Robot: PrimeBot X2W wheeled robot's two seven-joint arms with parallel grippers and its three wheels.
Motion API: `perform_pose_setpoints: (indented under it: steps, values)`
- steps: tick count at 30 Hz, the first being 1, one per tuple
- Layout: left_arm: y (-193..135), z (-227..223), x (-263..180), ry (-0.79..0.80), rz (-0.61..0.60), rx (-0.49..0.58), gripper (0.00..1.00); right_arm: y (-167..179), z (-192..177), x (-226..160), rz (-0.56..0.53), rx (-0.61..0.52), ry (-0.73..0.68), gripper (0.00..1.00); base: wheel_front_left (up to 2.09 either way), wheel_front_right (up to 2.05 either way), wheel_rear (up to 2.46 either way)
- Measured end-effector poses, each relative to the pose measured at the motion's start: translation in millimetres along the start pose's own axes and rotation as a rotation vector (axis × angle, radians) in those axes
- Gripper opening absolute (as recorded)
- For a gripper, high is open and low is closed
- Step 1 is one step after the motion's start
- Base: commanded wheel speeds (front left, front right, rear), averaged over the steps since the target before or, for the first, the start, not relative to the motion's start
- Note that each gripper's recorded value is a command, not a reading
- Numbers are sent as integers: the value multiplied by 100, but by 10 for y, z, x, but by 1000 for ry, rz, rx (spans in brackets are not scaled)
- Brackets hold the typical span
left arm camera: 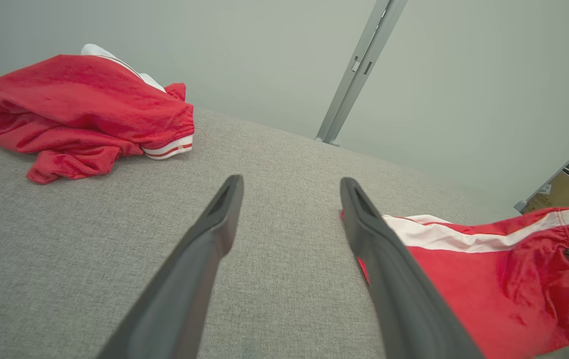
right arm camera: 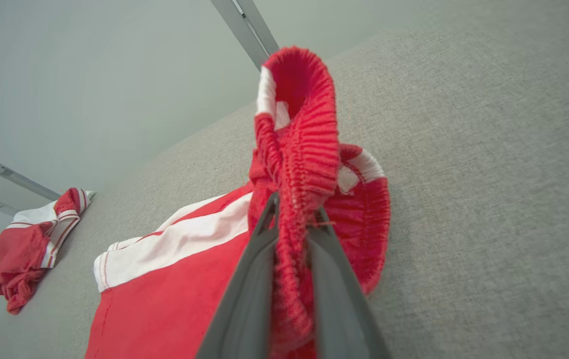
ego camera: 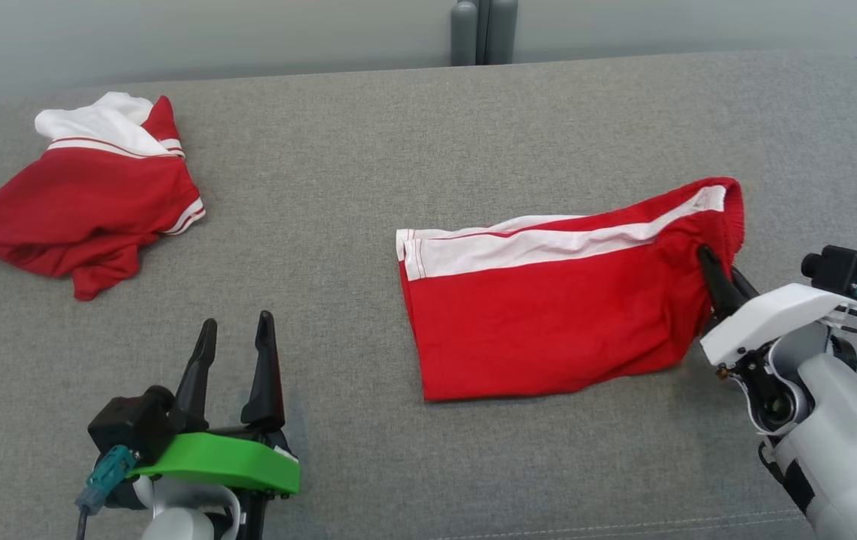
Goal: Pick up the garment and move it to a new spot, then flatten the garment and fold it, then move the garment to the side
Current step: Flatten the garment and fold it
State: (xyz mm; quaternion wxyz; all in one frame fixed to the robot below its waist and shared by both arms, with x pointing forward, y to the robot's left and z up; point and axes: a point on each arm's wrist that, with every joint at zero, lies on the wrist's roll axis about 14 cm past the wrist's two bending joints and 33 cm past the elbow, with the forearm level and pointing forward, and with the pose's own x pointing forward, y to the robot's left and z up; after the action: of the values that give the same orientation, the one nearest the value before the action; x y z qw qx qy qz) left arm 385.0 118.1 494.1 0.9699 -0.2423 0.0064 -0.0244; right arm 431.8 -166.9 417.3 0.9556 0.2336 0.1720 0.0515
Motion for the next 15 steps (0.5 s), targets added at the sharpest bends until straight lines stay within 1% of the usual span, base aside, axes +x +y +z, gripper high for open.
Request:
perform_pose_setpoints:
  steps: [2, 7, 11, 15]
  values:
    - [-29, 3, -9, -1, -8, -1, 100, 164, 8, 30, 44, 0, -5, 0, 0, 0, 0]
    - [-52, 47, -47, -13, -14, -4, 100, 608, -6, 93, 175, -52, 20, 0, 0, 0, 0]
    - [-9, 106, -86, -30, 1, -3, 100, 1017, -157, 97, 285, -82, 72, 0, 0, 0, 0]
    - [35, 164, -141, -46, 16, -1, 100, 1324, -314, 77, 364, -98, 125, 0, 0, 0, 0]
